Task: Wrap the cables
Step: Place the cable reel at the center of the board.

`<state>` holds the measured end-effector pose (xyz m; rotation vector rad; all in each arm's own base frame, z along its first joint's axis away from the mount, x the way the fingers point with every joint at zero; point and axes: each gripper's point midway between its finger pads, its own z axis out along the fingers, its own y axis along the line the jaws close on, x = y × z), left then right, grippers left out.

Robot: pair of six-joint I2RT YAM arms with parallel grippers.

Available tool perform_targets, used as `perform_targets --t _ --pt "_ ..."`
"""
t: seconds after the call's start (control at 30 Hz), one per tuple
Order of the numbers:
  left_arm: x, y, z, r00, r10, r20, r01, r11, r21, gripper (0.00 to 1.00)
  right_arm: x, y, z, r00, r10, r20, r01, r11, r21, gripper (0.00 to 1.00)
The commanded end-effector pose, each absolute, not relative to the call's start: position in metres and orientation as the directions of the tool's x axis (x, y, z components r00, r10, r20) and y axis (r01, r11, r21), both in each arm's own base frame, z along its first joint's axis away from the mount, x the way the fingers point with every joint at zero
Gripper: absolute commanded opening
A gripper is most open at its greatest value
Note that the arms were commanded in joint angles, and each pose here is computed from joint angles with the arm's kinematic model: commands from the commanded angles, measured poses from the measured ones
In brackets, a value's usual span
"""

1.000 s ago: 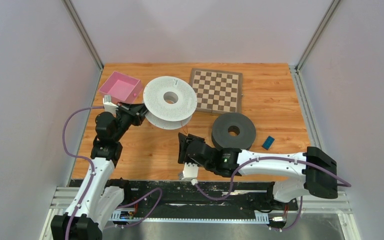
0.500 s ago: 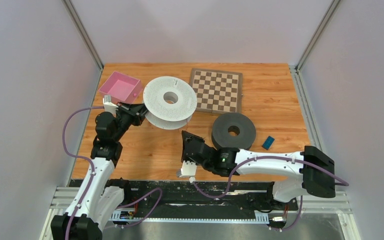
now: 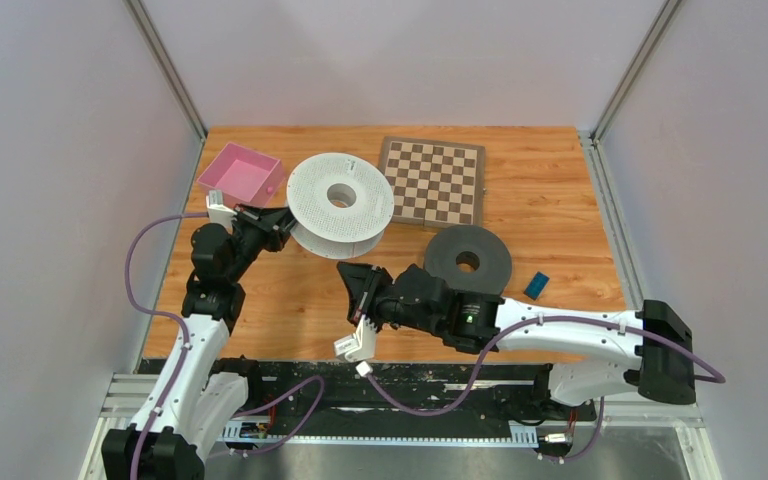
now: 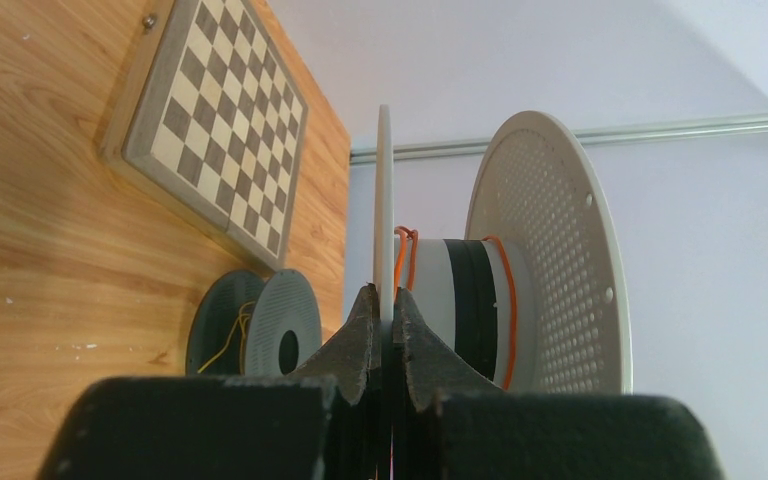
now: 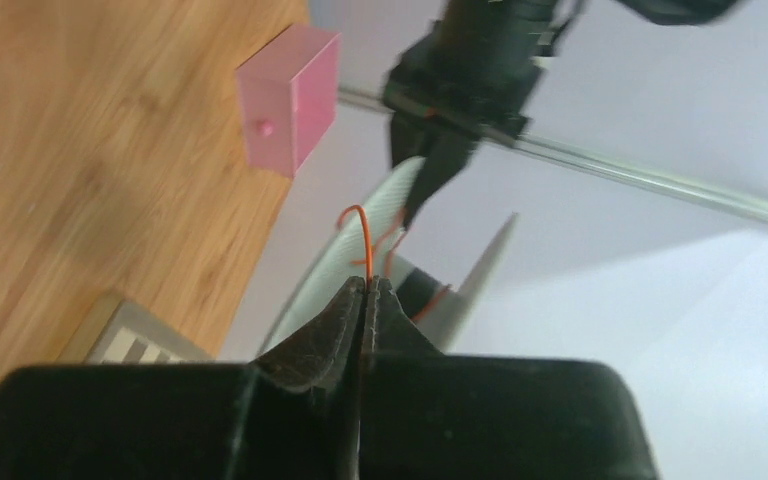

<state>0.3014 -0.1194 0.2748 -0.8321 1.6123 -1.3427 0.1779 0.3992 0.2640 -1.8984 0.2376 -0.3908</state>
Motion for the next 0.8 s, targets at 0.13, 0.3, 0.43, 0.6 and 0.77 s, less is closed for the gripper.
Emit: perform_targets --t 0.13,0.3,0.43,0.6,0.77 --pt "0.301 -0.118 0.316 -0.371 -0.897 -0.239 0.173 0.186 -0.967 0.00 0.164 0.424 0.335 0.949 -0.286 -0.133 -0.121 0.062 -0.991 0.00" --pt "0.300 -0.118 0.316 -0.371 -0.898 -0.235 0.173 0.182 -0.968 0.00 0.186 0.440 0.330 0.898 -0.371 -0.236 -0.188 0.161 -0.969 0.00" --pt "0.299 -0.118 0.318 -0.371 -0.901 -0.225 0.175 0.170 -0.970 0.00 0.200 0.452 0.313 0.854 -0.467 -0.228 -0.171 0.162 -0.972 0.00" --pt "0.297 -0.119 0.323 -0.374 -0.900 -0.224 0.185 0.164 -0.969 0.00 0.225 0.452 0.294 0.760 -0.603 -0.242 -0.172 0.172 -0.970 0.00" --pt "0.298 -0.119 0.325 -0.373 -0.899 -0.228 0.191 0.167 -0.967 0.00 0.229 0.453 0.299 0.717 -0.606 -0.344 -0.245 0.243 -0.939 0.00"
